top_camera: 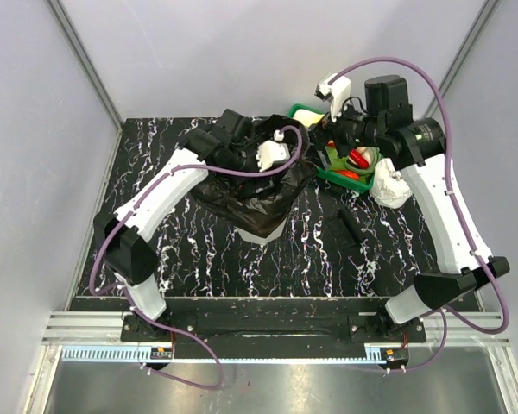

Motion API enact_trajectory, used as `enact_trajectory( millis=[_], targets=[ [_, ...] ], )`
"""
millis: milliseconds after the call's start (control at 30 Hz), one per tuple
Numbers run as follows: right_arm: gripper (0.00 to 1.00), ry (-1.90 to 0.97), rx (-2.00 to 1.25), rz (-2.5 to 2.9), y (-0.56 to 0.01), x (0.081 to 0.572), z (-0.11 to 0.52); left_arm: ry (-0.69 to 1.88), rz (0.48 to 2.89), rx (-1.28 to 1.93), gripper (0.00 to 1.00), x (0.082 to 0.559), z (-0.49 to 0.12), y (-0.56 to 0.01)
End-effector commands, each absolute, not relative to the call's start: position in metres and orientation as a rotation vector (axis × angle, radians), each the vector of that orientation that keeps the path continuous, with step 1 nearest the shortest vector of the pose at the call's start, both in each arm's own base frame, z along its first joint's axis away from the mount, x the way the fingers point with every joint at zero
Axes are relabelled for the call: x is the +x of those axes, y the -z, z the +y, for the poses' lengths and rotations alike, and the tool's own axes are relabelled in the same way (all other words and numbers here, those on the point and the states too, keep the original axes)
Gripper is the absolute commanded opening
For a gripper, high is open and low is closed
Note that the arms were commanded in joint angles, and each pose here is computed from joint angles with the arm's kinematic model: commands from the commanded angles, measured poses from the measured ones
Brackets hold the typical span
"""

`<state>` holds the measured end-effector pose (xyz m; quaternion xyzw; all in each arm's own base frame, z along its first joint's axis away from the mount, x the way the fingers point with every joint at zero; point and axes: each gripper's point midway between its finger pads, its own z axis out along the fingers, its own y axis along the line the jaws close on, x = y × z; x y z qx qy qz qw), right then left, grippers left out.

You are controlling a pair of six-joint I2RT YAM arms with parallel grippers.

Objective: Put the trash bags into the trash bin
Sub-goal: Place the trash bag in the trash bin.

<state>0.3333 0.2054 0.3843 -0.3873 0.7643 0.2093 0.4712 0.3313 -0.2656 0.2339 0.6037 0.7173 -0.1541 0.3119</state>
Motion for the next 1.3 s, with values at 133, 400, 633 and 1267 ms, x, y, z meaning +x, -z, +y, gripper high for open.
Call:
enact_trajectory(
  millis=[133,400,633,1267],
  targets=[
    [1.00,-0.491,-0.869,1.905,-0.352,0.346,0.192,0.358,1.857,1.632,0.96,0.349,-0.273,-0.190],
    [1.00,-0.550,-0.843,1.943,-0.326,0.353,0.185,0.411,1.818,1.645,0.97,0.352,-0.284,-0.173],
    [0.89,-0.635,-0.947,1.949,-0.293,0.350,0.195,0.414,1.783,1.615,0.99,0.352,-0.287,-0.179],
    [0.55,-0.608,-1.009,2.052,-0.214,0.376,0.196,0.437,1.796,1.687,0.99,0.355,-0.282,-0.136]
  ],
)
